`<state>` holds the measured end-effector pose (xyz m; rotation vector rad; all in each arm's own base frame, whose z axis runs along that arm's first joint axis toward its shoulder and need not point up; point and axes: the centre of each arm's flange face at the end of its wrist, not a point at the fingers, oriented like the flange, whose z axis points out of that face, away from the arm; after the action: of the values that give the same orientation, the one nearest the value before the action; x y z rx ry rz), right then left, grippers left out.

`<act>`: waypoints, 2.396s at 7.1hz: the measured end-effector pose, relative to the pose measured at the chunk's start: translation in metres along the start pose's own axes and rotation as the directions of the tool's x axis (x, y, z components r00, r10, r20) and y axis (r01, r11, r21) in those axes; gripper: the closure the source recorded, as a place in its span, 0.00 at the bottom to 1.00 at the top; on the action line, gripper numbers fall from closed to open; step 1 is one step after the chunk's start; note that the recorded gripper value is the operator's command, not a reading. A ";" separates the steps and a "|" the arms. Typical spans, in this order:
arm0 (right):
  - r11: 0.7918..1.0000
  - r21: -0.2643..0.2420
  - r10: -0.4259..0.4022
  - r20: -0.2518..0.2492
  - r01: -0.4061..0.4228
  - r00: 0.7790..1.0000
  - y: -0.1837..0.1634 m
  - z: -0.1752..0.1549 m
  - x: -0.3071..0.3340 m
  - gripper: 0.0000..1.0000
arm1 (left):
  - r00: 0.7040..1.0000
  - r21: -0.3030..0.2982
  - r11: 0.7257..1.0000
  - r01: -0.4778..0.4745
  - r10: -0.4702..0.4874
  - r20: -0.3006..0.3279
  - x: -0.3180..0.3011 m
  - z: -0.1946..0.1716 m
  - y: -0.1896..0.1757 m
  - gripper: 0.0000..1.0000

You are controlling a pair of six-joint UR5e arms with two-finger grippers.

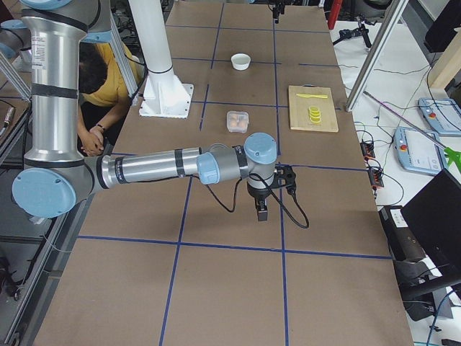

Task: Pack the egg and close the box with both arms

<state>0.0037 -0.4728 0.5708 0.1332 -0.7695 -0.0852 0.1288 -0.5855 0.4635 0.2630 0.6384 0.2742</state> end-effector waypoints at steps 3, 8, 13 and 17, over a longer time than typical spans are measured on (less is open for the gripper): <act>0.999 -0.013 -0.032 0.006 0.032 0.999 -0.005 0.007 -0.016 0.00 | 0.993 -0.058 0.992 0.114 -0.111 0.043 -0.165 -0.005 0.100 0.00; 1.000 -0.026 -0.005 0.066 0.007 0.998 -0.005 0.032 -0.123 0.60 | 0.953 -0.030 0.956 0.293 -0.295 -0.065 -0.250 -0.035 0.191 0.00; 0.987 0.002 0.155 0.189 -0.158 0.970 0.046 0.115 -0.298 1.00 | 0.953 -0.040 0.955 0.294 -0.296 -0.067 -0.245 -0.039 0.186 0.00; 0.972 0.024 0.210 0.353 -0.233 0.912 0.052 0.116 -0.463 1.00 | 0.956 -0.036 0.959 0.282 -0.284 -0.069 -0.242 -0.039 0.181 0.00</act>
<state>-0.4065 -0.3733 0.3429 0.0931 -1.1386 0.1376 -0.1119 -0.4907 0.6237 0.1343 0.7358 0.0158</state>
